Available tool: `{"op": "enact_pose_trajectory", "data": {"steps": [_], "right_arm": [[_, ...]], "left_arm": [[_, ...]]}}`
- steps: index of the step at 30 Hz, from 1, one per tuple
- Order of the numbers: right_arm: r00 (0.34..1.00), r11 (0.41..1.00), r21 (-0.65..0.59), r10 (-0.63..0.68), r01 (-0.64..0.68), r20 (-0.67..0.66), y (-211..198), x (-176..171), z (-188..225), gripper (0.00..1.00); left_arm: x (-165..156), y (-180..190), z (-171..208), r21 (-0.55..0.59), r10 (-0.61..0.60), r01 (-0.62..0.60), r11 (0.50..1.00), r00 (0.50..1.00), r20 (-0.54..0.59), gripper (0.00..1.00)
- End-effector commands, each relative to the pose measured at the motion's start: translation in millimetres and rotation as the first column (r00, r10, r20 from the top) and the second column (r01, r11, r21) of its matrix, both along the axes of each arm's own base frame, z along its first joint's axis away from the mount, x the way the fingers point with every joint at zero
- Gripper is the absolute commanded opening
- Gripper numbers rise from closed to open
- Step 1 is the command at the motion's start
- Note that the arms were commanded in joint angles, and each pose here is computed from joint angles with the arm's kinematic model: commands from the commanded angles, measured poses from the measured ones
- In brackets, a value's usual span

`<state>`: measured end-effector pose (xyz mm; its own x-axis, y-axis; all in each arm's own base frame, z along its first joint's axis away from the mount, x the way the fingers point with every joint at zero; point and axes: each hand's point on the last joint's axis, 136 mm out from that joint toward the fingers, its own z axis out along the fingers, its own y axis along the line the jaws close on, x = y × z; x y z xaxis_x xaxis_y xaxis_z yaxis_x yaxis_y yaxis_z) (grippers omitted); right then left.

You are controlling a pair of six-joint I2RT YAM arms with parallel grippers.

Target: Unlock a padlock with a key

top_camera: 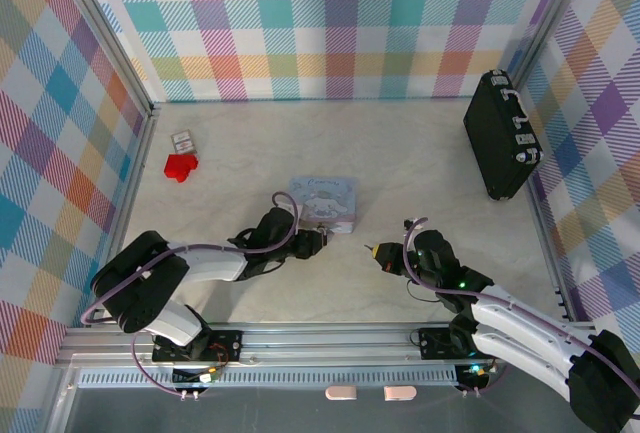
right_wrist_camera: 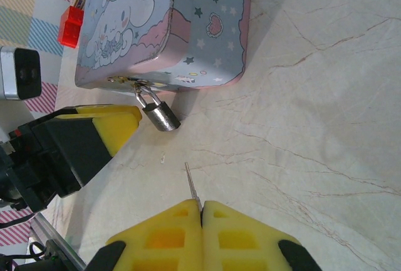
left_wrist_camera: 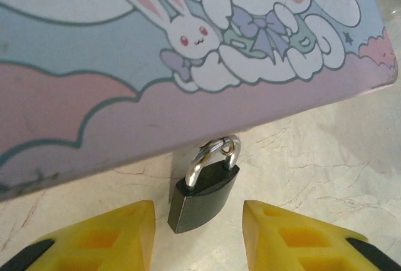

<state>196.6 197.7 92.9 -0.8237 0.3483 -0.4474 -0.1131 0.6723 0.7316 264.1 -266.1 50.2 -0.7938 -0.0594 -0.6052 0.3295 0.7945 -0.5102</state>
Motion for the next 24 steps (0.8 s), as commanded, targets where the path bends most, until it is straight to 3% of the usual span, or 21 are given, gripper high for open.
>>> {"op": "enact_pose_trajectory", "data": {"steps": [1,8,13,24], "right_arm": [[1.0,0.999,0.041,-0.002,0.001,0.025,6,5,16,0.0],[1.0,0.999,0.053,0.009,-0.011,0.029,8,4,19,0.0],[1.0,0.998,0.059,0.011,-0.013,0.023,8,2,18,0.0],[1.0,0.998,0.065,0.018,-0.019,0.016,9,1,15,0.0]], "left_arm": [[10,-5,13,-0.098,0.04,-0.033,0.995,0.997,0.067,0.42],[16,-13,-2,-0.176,0.035,-0.021,0.984,0.996,0.076,0.42],[23,-15,-18,-0.138,0.038,-0.031,0.99,0.998,0.05,0.4],[21,-22,-24,-0.15,0.018,-0.015,0.989,1.0,0.019,0.2]]}}
